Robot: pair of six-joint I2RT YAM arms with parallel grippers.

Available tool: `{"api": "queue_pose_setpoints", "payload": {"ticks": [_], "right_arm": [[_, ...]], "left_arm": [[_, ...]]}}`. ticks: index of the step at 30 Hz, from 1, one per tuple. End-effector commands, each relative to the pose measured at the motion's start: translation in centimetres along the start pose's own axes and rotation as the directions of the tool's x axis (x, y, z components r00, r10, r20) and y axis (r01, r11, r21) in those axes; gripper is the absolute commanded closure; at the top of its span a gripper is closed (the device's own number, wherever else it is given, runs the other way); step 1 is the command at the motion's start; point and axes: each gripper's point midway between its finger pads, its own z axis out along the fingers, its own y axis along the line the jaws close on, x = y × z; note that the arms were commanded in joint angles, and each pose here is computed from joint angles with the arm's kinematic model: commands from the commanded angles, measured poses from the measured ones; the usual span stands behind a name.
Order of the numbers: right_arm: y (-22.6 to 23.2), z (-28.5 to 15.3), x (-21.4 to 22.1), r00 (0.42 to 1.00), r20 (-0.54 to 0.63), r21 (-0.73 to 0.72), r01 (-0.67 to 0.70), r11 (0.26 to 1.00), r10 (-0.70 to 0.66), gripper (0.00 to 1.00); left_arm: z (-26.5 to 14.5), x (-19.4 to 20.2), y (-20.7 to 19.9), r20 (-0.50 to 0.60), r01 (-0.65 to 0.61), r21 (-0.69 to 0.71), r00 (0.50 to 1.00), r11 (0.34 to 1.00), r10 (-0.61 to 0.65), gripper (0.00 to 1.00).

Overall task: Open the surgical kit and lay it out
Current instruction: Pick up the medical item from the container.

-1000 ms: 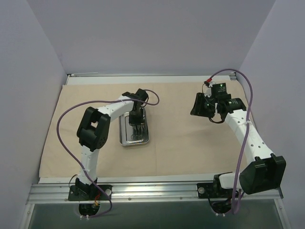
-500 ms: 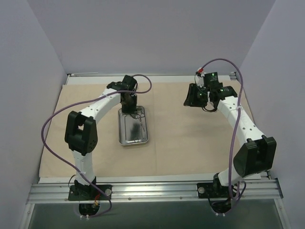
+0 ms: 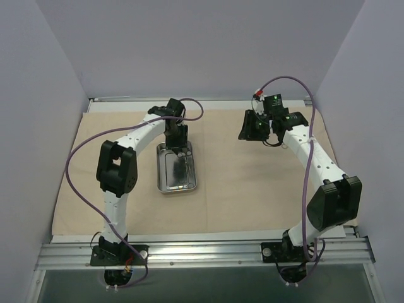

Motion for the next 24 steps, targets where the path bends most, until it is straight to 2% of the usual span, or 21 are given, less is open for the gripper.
{"api": "queue_pose_setpoints", "payload": {"ticks": [1, 6, 13, 24], "right_arm": [[0.4, -1.9, -0.4, 0.999, 0.038, 0.006, 0.003, 1.0, -0.003, 0.64], [0.0, -1.7, 0.4, 1.0, 0.02, 0.005, 0.002, 1.0, -0.002, 0.65], [-0.3, -1.6, 0.6, 1.0, 0.008, -0.003, 0.012, 1.0, -0.012, 0.65], [-1.2, -1.9, 1.4, 1.0, -0.001, -0.004, 0.01, 1.0, -0.01, 0.65]], "left_arm": [[-0.2, 0.1, -0.5, 0.003, 0.016, -0.027, 1.0, 1.0, -0.015, 0.49], [0.9, 1.9, -0.6, -0.024, 0.019, -0.047, 1.0, 0.999, -0.02, 0.48], [1.8, 3.9, -0.4, -0.064, 0.022, -0.114, 0.997, 0.993, -0.029, 0.53], [3.6, 5.3, 0.7, -0.091, -0.01, -0.204, 0.996, 0.979, -0.009, 0.57]]}}
